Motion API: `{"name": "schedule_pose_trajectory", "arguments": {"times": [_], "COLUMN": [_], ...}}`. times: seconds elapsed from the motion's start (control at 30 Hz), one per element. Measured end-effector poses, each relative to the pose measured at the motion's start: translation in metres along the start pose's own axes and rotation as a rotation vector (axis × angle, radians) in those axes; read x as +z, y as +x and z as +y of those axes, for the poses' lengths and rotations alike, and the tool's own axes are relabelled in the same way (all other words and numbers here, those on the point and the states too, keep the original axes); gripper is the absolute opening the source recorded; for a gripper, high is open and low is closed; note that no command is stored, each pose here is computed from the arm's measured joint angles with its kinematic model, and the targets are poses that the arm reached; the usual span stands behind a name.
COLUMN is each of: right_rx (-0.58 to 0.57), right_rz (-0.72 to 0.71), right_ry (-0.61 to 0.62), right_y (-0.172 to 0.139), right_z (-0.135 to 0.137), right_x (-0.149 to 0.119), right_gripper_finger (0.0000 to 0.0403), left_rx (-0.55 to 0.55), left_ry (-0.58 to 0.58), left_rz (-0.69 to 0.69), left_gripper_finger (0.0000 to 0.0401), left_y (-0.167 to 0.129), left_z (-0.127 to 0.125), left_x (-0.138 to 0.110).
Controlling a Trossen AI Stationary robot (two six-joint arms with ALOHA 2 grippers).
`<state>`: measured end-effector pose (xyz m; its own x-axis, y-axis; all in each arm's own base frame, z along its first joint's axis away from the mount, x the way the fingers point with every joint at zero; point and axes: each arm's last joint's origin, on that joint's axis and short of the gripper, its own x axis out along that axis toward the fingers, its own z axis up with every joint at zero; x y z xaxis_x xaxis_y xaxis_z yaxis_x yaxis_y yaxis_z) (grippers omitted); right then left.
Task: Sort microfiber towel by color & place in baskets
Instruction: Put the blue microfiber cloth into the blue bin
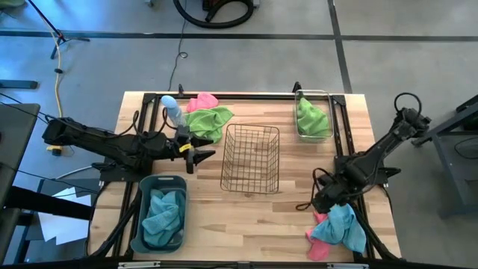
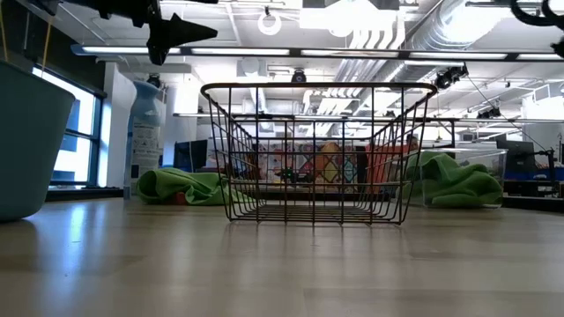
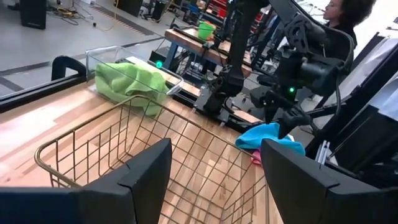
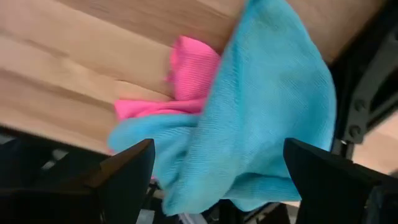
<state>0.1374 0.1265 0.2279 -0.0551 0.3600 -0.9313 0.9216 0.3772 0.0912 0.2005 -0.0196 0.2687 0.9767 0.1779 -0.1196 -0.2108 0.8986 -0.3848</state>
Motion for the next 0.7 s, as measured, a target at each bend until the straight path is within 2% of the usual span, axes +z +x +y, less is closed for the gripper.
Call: {"name": "schedule_pose_trajectory", "arguments": {"times": [0.27,0.47,0.7], "right_rx": [-0.095,-0.108,-0.188], "right_rz": [0.086,0.099,0.096], "right_ry": [-0.004,-0.029,-0.056], "right_y": [0.026,0.044,0.062], "right_z": [0.013,0.024,0.028], "right_x": [-0.012,-0.015,-0.012], "right_gripper_finger": [0.0353,0.0353,0.0352], "left_rx": [0.0,0.0,0.0], "left_ry": [0.005,0.005,-0.003], "left_rz": [0.003,0.003,0.002], "left_gripper_finger": [0.0234,0.0234,0.0234], "left_y": [0.0,0.0,0.0], "left_z": [0.0,0.0,0.0], "left_x": [0.0,0.0,0.0]}}
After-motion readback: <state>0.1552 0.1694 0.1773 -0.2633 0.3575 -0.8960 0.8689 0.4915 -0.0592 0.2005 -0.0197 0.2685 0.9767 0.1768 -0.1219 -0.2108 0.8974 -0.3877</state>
